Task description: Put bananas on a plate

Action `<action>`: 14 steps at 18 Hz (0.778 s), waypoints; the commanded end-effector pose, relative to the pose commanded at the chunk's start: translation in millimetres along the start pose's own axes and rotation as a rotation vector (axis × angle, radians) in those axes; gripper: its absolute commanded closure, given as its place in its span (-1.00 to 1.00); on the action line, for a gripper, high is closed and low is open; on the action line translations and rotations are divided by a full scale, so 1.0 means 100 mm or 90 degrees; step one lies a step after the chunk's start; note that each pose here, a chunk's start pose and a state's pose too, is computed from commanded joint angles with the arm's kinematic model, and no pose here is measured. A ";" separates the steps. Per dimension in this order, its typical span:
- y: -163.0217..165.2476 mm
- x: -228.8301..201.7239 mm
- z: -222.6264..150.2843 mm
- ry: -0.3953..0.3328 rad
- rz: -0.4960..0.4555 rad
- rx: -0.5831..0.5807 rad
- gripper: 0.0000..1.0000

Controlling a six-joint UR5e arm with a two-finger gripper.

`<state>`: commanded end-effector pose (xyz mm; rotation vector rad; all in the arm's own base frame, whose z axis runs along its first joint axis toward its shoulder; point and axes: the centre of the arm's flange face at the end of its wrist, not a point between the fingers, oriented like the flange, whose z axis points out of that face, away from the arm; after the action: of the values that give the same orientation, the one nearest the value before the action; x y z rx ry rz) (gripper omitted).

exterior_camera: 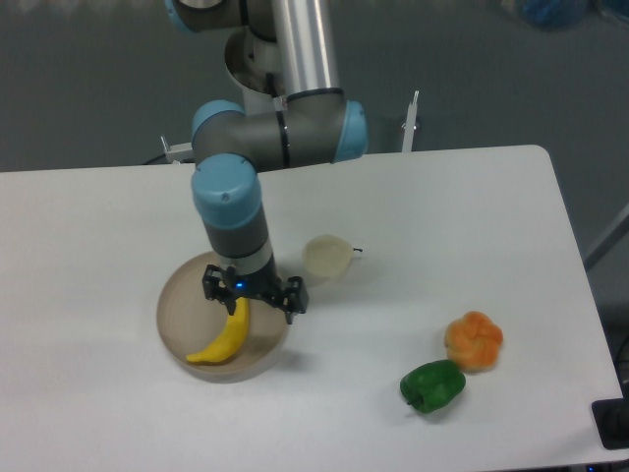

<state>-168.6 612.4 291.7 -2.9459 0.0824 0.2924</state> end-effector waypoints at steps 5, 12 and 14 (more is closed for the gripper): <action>0.13 -0.65 -0.10 -0.070 0.070 -0.022 -1.00; 0.49 -1.48 -0.15 -0.101 0.252 -0.072 -1.00; 0.49 -1.49 -0.13 -0.098 0.285 -0.076 -1.00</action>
<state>-315.9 567.6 325.7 -2.9767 0.7303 0.6022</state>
